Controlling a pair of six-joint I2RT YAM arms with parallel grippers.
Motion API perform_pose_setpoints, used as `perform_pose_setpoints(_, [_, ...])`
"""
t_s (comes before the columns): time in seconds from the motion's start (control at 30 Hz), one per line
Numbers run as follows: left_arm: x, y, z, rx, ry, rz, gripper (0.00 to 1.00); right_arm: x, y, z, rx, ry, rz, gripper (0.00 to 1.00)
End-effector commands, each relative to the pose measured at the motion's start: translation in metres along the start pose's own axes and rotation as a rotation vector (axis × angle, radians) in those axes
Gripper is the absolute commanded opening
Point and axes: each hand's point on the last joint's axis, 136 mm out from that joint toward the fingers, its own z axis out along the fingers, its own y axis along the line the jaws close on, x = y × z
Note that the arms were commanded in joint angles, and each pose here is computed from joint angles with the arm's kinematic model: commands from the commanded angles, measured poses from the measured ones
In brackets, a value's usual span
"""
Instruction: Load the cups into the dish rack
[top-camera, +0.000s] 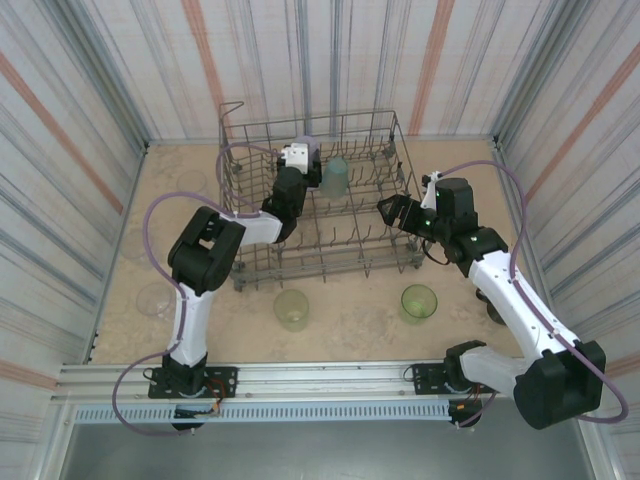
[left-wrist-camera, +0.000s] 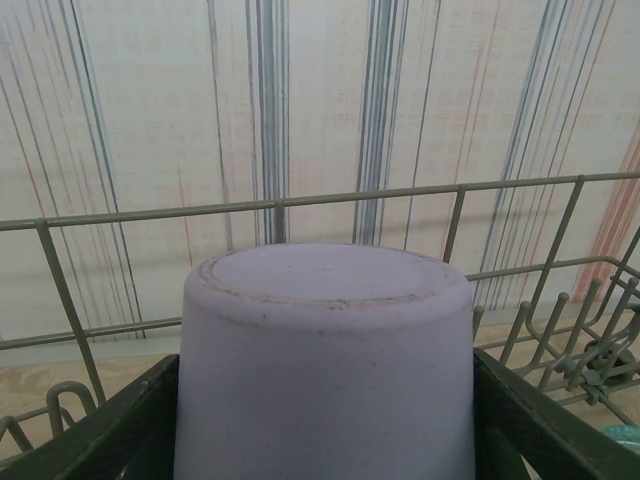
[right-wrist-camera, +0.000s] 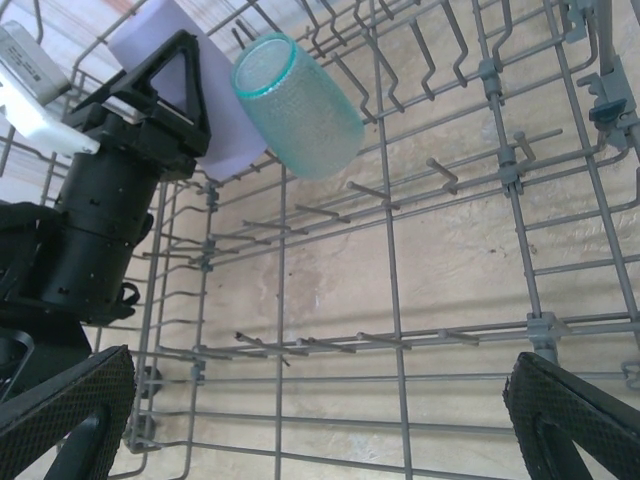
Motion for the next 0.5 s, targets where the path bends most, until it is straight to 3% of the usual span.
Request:
perform_pose_setpoints(0.0, [0.0544, 0.0176, -0.0036, -0.059, 0.095, 0.014, 0.0, -0.0024, 0.0014, 0.0014, -0.014, -0.006, -0.018, 0.99])
perform_pose_setpoints(0.37, [0.0584, 0.0164, -0.008, -0.052, 0.107, 0.011, 0.0, -0.0046, 0.0032, -0.0018, -0.018, -0.017, -0.016, 0.99])
perform_pose_setpoints(0.47, [0.0564, 0.0184, -0.0098, -0.066, 0.103, 0.012, 0.17, -0.0055, 0.0042, -0.0024, -0.02, -0.019, -0.017, 0.99])
